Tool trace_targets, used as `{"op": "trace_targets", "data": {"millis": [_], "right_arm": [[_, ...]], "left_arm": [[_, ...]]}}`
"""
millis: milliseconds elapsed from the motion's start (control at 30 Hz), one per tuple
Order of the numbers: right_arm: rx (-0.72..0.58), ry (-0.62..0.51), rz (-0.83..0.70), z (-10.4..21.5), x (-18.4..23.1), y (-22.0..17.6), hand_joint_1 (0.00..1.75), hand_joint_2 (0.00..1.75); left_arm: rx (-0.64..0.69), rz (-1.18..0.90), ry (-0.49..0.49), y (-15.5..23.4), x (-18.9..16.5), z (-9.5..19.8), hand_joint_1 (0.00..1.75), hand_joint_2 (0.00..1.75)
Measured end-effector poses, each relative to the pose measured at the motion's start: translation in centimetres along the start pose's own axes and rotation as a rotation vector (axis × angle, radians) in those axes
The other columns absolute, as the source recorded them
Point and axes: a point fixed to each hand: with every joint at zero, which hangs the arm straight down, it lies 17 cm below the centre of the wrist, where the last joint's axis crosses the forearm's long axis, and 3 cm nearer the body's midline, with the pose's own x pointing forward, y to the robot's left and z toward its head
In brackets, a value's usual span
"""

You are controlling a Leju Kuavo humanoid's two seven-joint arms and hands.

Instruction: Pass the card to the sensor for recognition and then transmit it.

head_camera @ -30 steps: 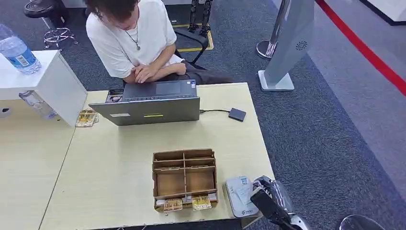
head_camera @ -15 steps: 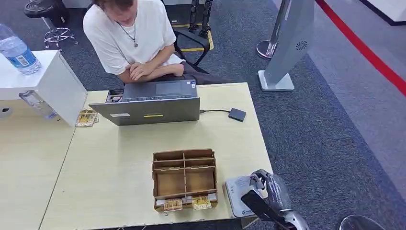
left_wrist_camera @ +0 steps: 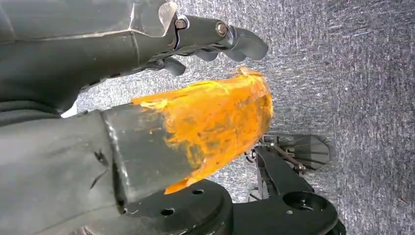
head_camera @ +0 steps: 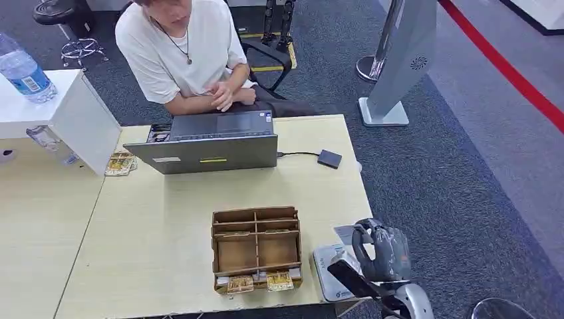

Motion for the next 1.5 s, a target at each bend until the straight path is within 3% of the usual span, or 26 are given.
{"op": "trace_targets", "data": {"millis": [367,667,900,1300,1333,1367,1400,1500], "right_arm": [[-0.114,-0.191,0.073,-2.9,5.9,-2.3,1.75,1.75],[-0.174,-0.261,0.115,-4.7,8.3,-3.5,1.75,1.75],[-0.237,-0.311,0.166,-8.0,10.9,-4.3,1.75,1.75],[-0.244,-0.357,0.172,-11.9,15.3,-2.6,1.75,1.75],[-0.242,-0.355,0.172,-12.0,15.5,-2.5,0.24,1.75],[-0.240,-0.355,0.174,-12.2,15.6,-2.3,0.24,1.75],[-0.236,-0.353,0.176,-12.4,15.7,-2.1,0.00,1.75],[-0.222,-0.337,0.172,-12.8,15.8,-1.4,0.00,1.75]], "left_arm": [[-0.011,-0.031,0.000,-0.2,-0.1,0.0,0.00,0.00],[-0.016,-0.047,0.001,-0.3,-0.1,0.0,0.00,0.00],[-0.032,-0.075,0.006,-0.6,-0.2,0.1,0.00,0.00],[-0.047,-0.101,0.001,-0.8,0.1,0.1,0.00,0.00],[-0.047,-0.101,0.001,-0.9,0.1,0.1,0.00,0.00],[-0.048,-0.103,0.001,-0.9,0.1,0.1,0.00,0.00],[-0.048,-0.104,0.001,-0.9,0.1,0.1,0.00,0.00],[-0.049,-0.110,0.000,-0.9,0.1,0.1,0.00,0.00]]}}
